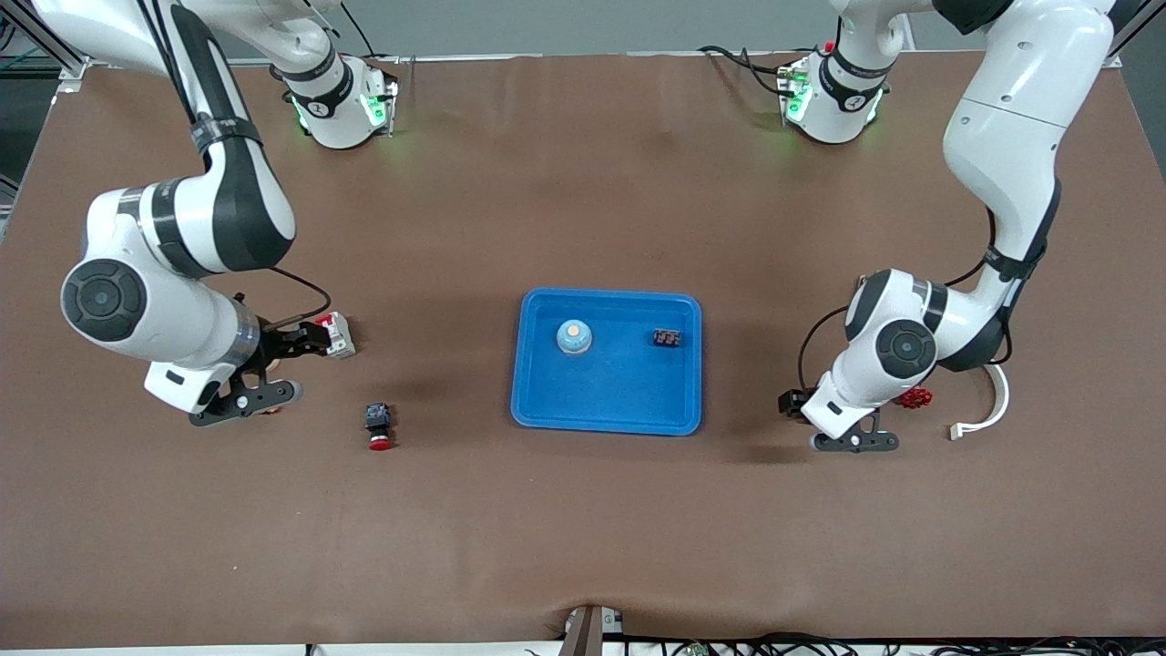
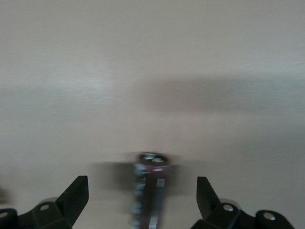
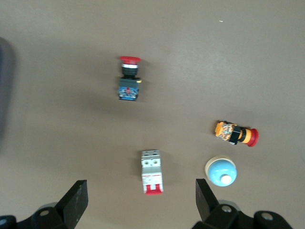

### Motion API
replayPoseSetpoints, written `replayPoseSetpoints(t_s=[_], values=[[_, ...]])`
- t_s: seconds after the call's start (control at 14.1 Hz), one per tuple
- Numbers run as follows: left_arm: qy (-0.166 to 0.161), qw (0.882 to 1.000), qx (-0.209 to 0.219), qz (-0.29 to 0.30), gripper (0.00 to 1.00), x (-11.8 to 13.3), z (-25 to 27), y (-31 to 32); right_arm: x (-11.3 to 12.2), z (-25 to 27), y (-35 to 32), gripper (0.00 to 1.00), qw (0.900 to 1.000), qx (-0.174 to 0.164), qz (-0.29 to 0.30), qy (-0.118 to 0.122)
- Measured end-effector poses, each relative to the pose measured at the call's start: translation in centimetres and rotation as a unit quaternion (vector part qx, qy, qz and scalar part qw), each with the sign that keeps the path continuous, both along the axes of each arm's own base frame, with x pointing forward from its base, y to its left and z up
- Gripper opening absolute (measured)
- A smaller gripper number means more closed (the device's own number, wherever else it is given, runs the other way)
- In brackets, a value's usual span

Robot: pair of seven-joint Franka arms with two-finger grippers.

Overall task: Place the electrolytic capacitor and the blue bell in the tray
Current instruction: 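Grasp the capacitor with the left gripper while the right gripper nears the bell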

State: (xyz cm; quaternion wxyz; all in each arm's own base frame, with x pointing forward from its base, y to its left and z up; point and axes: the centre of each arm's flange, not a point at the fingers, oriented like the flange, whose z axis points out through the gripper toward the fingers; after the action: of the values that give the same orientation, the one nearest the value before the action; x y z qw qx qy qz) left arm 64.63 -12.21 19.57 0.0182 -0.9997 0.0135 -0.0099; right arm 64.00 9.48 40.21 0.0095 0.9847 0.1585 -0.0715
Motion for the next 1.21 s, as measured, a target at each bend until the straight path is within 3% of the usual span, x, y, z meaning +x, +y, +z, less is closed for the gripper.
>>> replayPoseSetpoints(t_s=[0.35, 0.71, 1.21], values=[[-0.014, 1.0, -0.005, -0.007, 1.0, -0.2, 0.5, 2.2, 0.1, -2.4, -8.1, 1.0, 1.0, 0.012, 0.023, -0.001], [-0.02, 1.0, -0.011, -0.011, 1.0, -0.4, 0.5, 1.5, -1.1, -6.3, -15.0, 1.0, 0.999, 0.02, 0.044, -0.019], [-0.044, 0.998, -0.031, -0.017, 1.0, -1.6, -0.8, 0.5, -3.2, -9.9, -18.9, 1.0, 0.998, 0.022, 0.047, -0.033]])
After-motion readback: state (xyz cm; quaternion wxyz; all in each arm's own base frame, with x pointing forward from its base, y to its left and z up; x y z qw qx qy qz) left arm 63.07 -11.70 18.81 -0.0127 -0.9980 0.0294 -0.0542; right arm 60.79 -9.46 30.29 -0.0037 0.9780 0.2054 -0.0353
